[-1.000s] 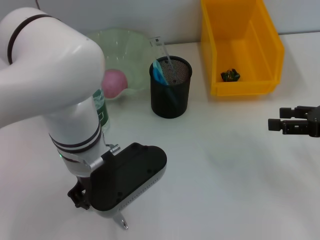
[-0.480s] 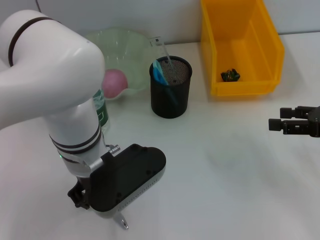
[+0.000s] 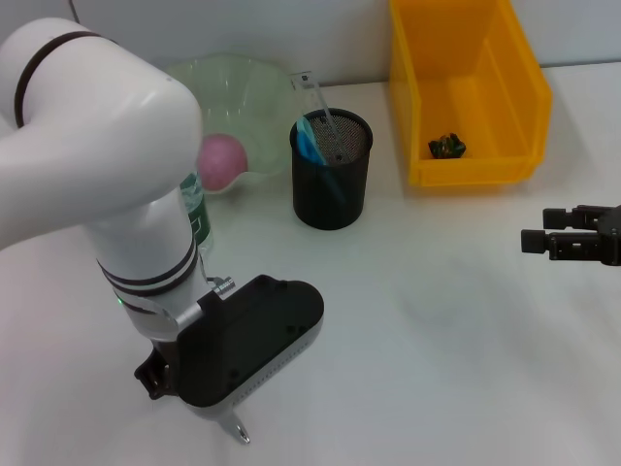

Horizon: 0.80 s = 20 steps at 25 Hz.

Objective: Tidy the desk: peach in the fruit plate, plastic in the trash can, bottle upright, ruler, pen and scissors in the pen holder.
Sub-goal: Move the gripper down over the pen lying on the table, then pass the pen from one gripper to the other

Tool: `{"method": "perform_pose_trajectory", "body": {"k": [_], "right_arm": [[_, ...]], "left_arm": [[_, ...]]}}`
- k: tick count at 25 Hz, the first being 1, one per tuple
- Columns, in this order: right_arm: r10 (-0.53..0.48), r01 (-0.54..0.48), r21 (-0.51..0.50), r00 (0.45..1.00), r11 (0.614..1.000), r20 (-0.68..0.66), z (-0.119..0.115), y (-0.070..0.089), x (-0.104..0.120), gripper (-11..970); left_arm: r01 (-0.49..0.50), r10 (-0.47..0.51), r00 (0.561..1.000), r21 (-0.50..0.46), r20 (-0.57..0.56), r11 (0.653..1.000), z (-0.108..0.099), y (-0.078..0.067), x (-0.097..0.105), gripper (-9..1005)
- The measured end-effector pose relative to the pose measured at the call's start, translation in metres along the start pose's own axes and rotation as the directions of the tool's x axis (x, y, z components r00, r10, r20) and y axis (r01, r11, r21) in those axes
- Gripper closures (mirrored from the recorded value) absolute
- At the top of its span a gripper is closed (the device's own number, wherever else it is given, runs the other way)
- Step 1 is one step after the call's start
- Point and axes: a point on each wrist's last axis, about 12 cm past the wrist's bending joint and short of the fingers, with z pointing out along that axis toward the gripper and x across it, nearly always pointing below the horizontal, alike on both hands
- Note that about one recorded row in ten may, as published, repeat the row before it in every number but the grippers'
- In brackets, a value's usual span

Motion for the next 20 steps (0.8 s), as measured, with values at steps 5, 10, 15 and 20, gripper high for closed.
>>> {"method": "perform_pose_trajectory", "body": {"k": [5,10,15,20], "right_arm": [[-0.001,0.001,0.001,1.0,1.0,0.0,0.0,0.0,0.0,140],[0.0,0.0,0.002,1.0,1.0,0.001,-0.001,0.0,0.0,140],[-0.012,0.012,0.005,1.0,1.0,0.0,-0.001,0.0,0.001,140],[-0.031,0.031,0.011,0.999,0.999,0.006,-0.001,-0.001,0.002,140]], "left_arm": [[0.006,-0.006,1.0,-0.004,0.002,1.0,-0.001,0.0,0.001,846],[0.059,-0.058,0.998,-0.041,0.016,0.997,-0.01,0.003,0.006,857],[0.283,-0.254,0.951,-0.164,0.177,0.945,-0.052,0.006,0.024,853],[0.477,-0.381,0.842,-0.195,0.382,0.857,-0.077,-0.004,0.039,848]]}}
